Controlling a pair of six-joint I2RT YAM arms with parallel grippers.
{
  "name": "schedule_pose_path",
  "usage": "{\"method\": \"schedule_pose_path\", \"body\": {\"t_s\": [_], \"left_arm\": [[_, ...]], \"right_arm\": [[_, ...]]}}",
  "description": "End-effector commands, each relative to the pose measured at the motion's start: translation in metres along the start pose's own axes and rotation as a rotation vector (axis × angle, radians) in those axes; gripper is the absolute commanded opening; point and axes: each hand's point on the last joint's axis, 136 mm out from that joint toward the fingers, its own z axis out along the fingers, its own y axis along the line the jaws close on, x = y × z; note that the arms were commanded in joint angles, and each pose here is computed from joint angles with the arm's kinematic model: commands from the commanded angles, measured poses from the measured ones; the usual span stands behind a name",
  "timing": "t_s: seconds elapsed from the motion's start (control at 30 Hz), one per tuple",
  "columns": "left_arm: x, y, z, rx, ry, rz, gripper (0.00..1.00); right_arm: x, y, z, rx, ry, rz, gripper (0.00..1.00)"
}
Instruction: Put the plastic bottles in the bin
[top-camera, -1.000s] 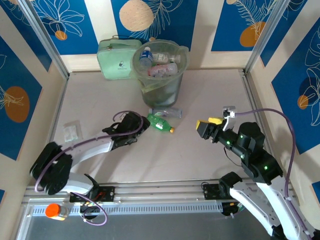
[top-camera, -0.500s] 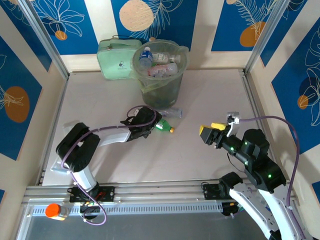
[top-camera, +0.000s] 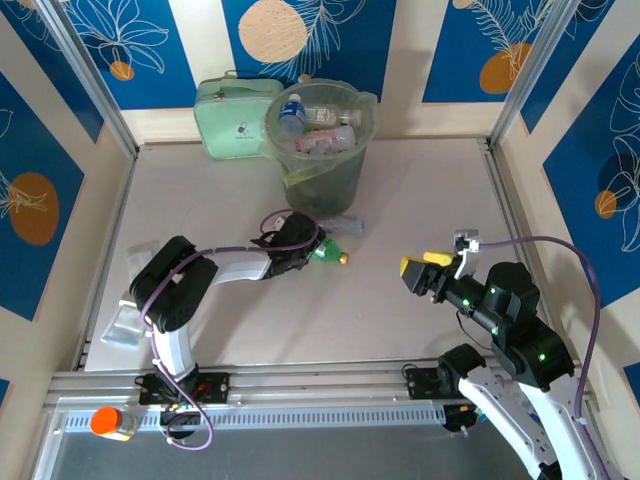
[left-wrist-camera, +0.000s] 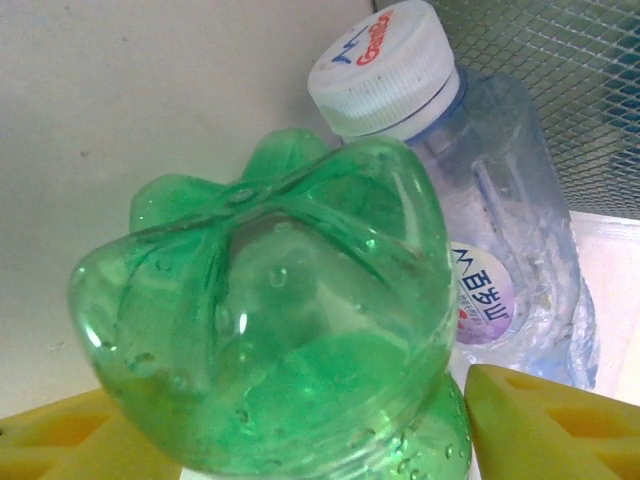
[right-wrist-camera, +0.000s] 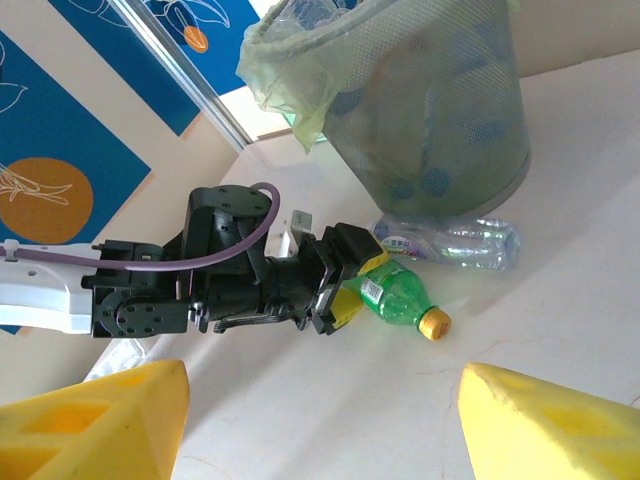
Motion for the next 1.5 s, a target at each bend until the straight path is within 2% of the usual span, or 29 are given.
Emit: {"method": "schedule_pose_path", "body": {"t_s": [0.0, 0.1, 0.23, 0.37, 0.57, 0.77, 0.9, 1.1, 1.17, 1.27, 1.3, 1.43, 1.47], "left_arm": [[-0.003, 0.024, 0.009, -0.084, -0.012, 0.031, 0.65], [-0.004, 0.031, 0.011, -0.114, -0.009, 0.041, 0.61], [-0.006, 0.039, 0.008, -0.161, -0.015, 0.069, 0.61], [-0.006, 0.04, 0.002, -0.16, -0.01, 0.075, 0.57], [-0.009, 0.029, -0.024, -0.106, -0.002, 0.125, 0.56], [-0.007, 0.008, -0.059, 0.028, 0.022, 0.26, 0.56], [0.003, -0.013, -0.085, 0.196, 0.062, 0.408, 0.56], [0.027, -0.064, -0.148, 0.591, 0.109, 0.602, 0.57], [0.036, -0.083, -0.176, 0.75, 0.125, 0.645, 0.58], [0.048, -0.101, -0.21, 0.905, 0.165, 0.691, 0.58], [0.051, -0.105, -0.22, 0.947, 0.18, 0.699, 0.58], [0.061, -0.115, -0.252, 1.084, 0.223, 0.722, 0.58], [0.062, -0.116, -0.258, 1.104, 0.227, 0.726, 0.58]], "right_arm": [[-0.002, 0.004, -0.002, -0.017, 0.0, -0.004, 0.71], [-0.003, 0.005, -0.001, -0.016, 0.005, -0.003, 0.71], [-0.005, 0.006, -0.001, -0.016, 0.005, 0.005, 0.71], [-0.006, 0.008, -0.003, -0.025, 0.002, 0.013, 0.71], [-0.006, 0.011, -0.004, -0.035, 0.01, 0.013, 0.71], [0.002, 0.013, 0.002, -0.061, 0.045, 0.035, 0.71], [0.012, 0.014, 0.013, -0.091, 0.093, 0.06, 0.71], [0.025, 0.023, 0.033, -0.154, 0.2, 0.091, 0.73], [0.028, 0.03, 0.039, -0.194, 0.23, 0.1, 0.76], [0.034, 0.043, 0.049, -0.279, 0.299, 0.117, 0.81], [0.037, 0.047, 0.053, -0.299, 0.32, 0.126, 0.82], [0.04, 0.059, 0.068, -0.348, 0.355, 0.112, 0.97], [0.038, 0.062, 0.071, -0.355, 0.356, 0.104, 0.98]]}}
